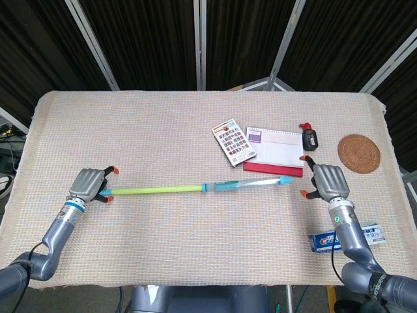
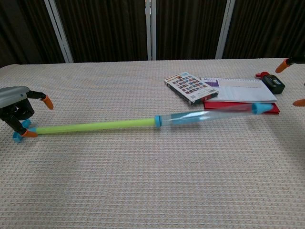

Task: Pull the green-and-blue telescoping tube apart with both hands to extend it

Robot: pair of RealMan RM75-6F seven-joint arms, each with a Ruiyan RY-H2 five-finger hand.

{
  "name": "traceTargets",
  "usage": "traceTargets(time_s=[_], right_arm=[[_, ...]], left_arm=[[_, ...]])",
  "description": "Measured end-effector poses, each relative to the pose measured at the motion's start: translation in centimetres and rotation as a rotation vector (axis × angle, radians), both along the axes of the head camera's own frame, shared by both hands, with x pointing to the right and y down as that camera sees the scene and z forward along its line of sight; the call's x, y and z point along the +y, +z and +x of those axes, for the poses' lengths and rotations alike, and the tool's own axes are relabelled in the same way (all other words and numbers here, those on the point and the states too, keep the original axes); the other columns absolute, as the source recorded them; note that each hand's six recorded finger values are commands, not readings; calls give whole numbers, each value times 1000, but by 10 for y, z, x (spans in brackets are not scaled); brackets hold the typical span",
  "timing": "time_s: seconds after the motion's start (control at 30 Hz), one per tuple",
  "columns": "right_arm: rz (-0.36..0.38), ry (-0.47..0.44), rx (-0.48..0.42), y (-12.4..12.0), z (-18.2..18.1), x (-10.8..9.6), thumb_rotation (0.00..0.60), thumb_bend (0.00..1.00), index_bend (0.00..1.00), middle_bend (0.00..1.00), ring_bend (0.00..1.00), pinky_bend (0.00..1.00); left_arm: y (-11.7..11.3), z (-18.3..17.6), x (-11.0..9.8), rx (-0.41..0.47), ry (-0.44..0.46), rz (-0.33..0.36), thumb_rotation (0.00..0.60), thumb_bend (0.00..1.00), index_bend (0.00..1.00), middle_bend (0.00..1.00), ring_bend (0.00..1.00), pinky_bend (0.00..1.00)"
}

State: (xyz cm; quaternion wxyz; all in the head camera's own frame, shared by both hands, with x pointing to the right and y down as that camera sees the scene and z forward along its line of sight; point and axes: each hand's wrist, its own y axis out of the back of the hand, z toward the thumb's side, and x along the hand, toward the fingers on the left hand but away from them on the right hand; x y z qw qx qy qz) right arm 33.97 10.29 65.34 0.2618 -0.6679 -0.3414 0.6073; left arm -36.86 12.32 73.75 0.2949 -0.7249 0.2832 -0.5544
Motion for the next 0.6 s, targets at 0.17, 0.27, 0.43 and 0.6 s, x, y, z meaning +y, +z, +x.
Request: traceTargets(time_s=[0.17, 0.27, 0.43, 0.6], right_arm=[[-16, 3, -22, -2, 0, 6, 600, 0, 0, 994, 1000, 1000], [0, 12, -35, -8, 2, 8, 600, 0, 0, 936, 982, 984], [60, 12, -52, -24, 10, 12, 600, 0, 0, 489, 589, 555], [192, -33, -67, -52, 24, 22, 600, 0, 0, 65, 90, 74]], left_arm=[[-5, -2, 0, 11, -6, 11, 600, 0, 0, 859, 831, 1000], [-15, -5, -2, 26, -20, 38, 600, 0, 0, 802, 785, 965], [-42, -12, -6, 66, -54, 117, 600, 0, 0, 429, 437, 573], [-86, -27, 5, 106, -106, 216, 600, 0, 0, 1, 8, 29]])
